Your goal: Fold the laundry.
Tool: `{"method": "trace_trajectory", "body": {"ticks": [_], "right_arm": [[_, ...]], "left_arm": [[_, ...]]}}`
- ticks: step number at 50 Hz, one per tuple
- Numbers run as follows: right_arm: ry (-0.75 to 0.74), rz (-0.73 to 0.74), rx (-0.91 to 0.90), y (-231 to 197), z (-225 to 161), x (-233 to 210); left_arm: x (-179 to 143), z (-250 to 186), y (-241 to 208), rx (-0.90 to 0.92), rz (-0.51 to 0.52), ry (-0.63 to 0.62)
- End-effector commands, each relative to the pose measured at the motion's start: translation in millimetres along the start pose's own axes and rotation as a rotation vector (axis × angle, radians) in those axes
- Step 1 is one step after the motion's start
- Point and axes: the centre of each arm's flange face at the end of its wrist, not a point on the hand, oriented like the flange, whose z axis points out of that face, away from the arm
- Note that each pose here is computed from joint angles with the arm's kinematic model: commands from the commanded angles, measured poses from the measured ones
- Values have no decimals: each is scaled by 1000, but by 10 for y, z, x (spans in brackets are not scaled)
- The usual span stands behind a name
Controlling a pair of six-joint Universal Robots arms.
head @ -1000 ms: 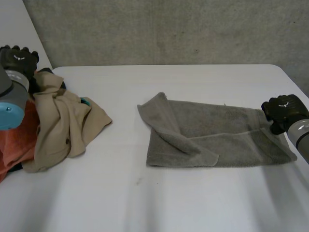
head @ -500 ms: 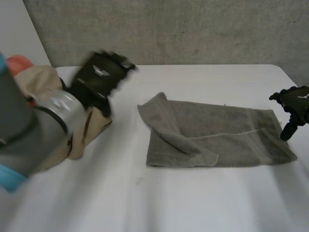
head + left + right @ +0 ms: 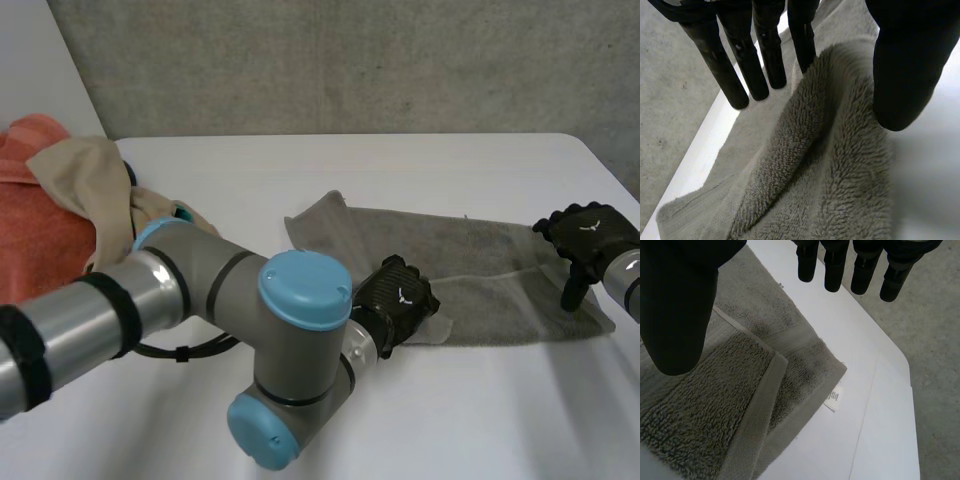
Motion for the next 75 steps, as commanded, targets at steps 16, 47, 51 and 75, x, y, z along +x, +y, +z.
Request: {"method": "trace_trajectory", "body": {"ticks": [16, 47, 51, 75], "right_arm": [[-72, 35, 7, -164, 100, 241], [-277, 23, -97, -47, 579, -387], [-278, 30, -83, -117, 479, -332], [-388, 171, -89, -180, 100, -518]], "left_arm": [[-1082, -638, -428, 13, -28, -335], [-1796, -1410, -529, 153, -229, -584], [-1869, -1425, -486, 145, -235, -603], [-1832, -1426, -422, 147, -257, -592]]}}
